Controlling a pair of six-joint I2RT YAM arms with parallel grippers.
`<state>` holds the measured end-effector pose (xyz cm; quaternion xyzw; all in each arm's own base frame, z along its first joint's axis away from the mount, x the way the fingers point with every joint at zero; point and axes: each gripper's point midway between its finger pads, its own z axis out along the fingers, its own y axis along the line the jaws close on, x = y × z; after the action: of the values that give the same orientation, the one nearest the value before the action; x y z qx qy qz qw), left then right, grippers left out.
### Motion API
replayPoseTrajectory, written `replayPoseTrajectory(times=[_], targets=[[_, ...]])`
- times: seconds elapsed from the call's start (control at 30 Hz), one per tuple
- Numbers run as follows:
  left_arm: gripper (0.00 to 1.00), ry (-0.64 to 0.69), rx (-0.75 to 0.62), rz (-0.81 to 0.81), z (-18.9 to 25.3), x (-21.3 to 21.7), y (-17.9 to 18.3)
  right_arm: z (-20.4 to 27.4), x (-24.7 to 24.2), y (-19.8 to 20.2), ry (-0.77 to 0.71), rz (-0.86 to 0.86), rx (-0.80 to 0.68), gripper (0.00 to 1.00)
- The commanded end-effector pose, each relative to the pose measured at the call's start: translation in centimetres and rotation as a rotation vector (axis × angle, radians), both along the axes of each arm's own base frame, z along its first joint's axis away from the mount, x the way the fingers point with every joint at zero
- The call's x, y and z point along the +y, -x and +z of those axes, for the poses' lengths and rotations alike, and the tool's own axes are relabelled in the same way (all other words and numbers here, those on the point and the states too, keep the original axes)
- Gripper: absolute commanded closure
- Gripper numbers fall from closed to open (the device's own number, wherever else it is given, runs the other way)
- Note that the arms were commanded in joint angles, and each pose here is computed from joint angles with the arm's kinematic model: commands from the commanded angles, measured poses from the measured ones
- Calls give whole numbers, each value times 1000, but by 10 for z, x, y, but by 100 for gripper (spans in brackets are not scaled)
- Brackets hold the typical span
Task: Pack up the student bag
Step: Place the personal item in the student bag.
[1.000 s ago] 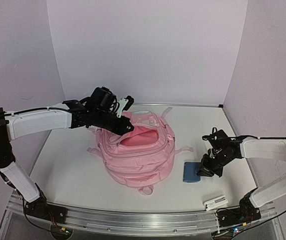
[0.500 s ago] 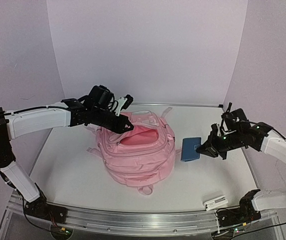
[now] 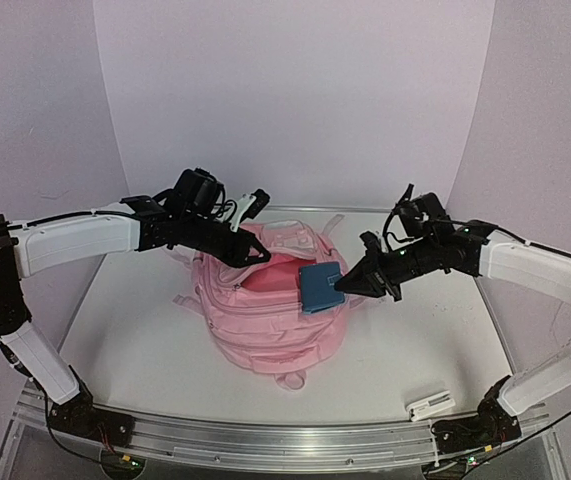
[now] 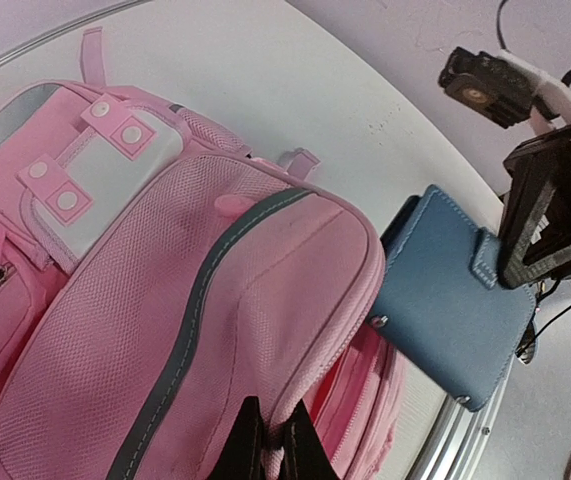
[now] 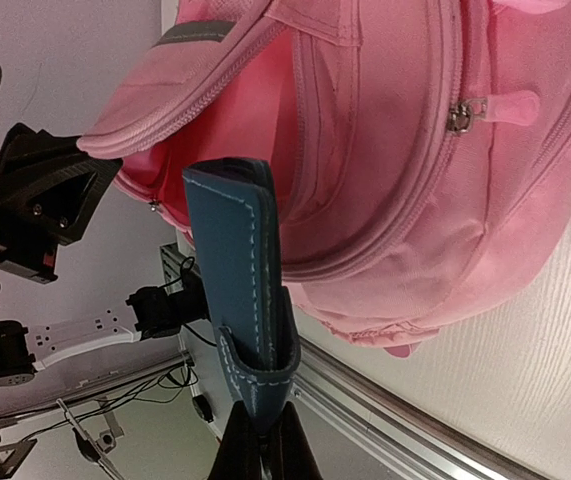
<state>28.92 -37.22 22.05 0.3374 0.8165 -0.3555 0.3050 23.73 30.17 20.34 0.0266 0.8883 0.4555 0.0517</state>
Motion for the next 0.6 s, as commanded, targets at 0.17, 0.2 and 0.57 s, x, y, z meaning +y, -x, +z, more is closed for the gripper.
replayPoseTrajectory(times=[0.17,0.2,0.57], targets=[[100,273,-199,-138,106,-24,8,8,44,-33,-64,39,29,100],[100,272,-198,-144,105,-24,9,7,46,-38,-62,23,33,100],[100,270,-197,-166,102,-22,15,11,56,-95,-178,-343,94,100]])
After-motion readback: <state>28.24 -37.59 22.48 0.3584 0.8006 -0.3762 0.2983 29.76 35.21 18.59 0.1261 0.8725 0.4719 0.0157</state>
